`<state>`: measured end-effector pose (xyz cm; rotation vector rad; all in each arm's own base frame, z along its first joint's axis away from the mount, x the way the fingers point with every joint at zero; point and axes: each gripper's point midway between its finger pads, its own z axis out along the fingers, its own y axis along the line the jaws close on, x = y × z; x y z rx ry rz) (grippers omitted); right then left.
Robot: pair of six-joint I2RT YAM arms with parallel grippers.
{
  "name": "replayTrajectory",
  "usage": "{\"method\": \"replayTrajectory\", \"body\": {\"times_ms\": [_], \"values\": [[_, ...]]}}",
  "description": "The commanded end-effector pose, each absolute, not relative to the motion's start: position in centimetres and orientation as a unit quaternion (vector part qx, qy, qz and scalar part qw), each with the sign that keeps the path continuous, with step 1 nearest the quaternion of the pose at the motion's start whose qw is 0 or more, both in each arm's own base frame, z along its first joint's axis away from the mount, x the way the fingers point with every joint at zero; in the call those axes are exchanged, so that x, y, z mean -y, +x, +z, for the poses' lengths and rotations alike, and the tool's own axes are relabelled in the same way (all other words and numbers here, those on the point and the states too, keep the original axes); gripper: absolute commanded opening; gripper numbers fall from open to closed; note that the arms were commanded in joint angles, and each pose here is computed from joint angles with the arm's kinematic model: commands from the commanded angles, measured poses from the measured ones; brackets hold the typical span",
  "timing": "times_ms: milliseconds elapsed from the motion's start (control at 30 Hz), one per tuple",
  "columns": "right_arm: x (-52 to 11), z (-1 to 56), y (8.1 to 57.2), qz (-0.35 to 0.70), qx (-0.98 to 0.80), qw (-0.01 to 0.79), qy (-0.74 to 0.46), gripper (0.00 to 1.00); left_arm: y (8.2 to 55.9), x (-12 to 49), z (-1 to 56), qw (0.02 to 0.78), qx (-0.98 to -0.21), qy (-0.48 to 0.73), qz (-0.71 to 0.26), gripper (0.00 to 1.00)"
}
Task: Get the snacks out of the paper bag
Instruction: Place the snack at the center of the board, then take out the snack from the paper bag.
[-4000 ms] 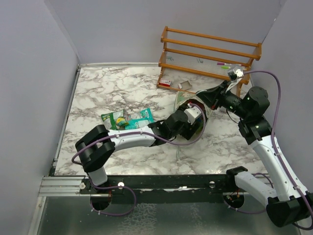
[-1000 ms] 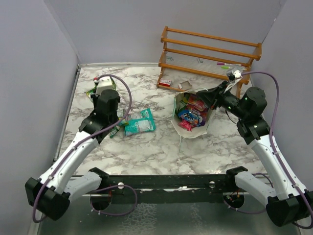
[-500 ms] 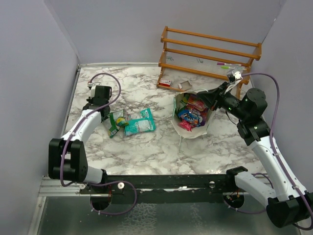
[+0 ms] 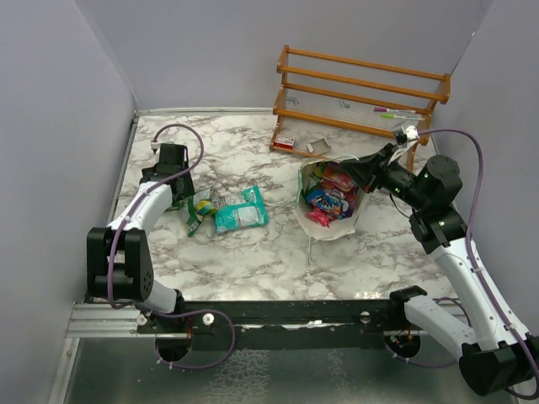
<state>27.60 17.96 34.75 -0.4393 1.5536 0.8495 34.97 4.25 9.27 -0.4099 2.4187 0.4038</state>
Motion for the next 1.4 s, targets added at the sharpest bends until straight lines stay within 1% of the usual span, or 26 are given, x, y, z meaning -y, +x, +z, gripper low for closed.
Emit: {"method": "replayTrajectory", "body": {"times_ms": [0,33,100,300,433,600,733,833,900,1000,1100,1200,1267,1367], "values": [[-18.5,35.0,26.9,0.387,-0.664,0.609,-0.196,0.07,36.4,-1.2,13.2,0.388,-0.912,-0.122,0.057,0.88],[-18.6,34.8,26.8,0.390,-0.666,0.605,-0.195,0.07,36.4,-0.5,13.9,0.403,-0.907,-0.114,0.036,0.95],[-18.7,34.5,26.8,0.397,-0.669,0.598,-0.194,0.07,36.4,1.0,15.0,0.423,-0.901,-0.095,-0.007,0.99],[-19.2,33.6,27.1,0.412,-0.680,0.576,-0.187,0.07,35.0,5.8,19.2,0.480,-0.870,-0.040,-0.101,0.99],[-19.3,33.1,27.3,0.413,-0.690,0.565,-0.183,0.07,33.2,11.2,23.3,0.517,-0.834,0.012,-0.191,0.99],[-19.6,33.0,27.8,0.420,-0.694,0.555,-0.183,0.07,30.4,18.8,27.0,0.514,-0.803,0.087,-0.288,0.99],[-20.5,33.2,27.4,0.438,-0.688,0.538,-0.214,0.07,28.4,22.6,28.2,0.503,-0.798,0.148,-0.298,0.99],[-21.0,33.5,27.0,0.444,-0.681,0.530,-0.241,0.07,27.7,23.5,28.8,0.505,-0.801,0.177,-0.268,0.99],[-21.3,33.7,26.6,0.450,-0.674,0.524,-0.261,0.07,27.0,23.9,29.4,0.508,-0.798,0.189,-0.265,0.99],[-21.6,34.1,25.6,0.461,-0.660,0.519,-0.288,0.07,25.5,24.9,30.5,0.519,-0.778,0.192,-0.298,0.99],[-21.5,34.1,24.6,0.462,-0.650,0.522,-0.301,0.07,24.0,25.8,31.6,0.533,-0.742,0.185,-0.363,0.99],[-21.2,34.0,24.1,0.455,-0.645,0.533,-0.302,0.08,22.8,26.9,31.4,0.532,-0.716,0.183,-0.414,0.99],[-21.1,33.9,24.2,0.451,-0.647,0.537,-0.299,0.08,22.2,27.5,30.1,0.523,-0.716,0.178,-0.427,0.99],[-21.4,34.2,23.6,0.463,-0.639,0.529,-0.313,0.08,21.1,29.0,30.0,0.514,-0.719,0.185,-0.429,0.97]]}}
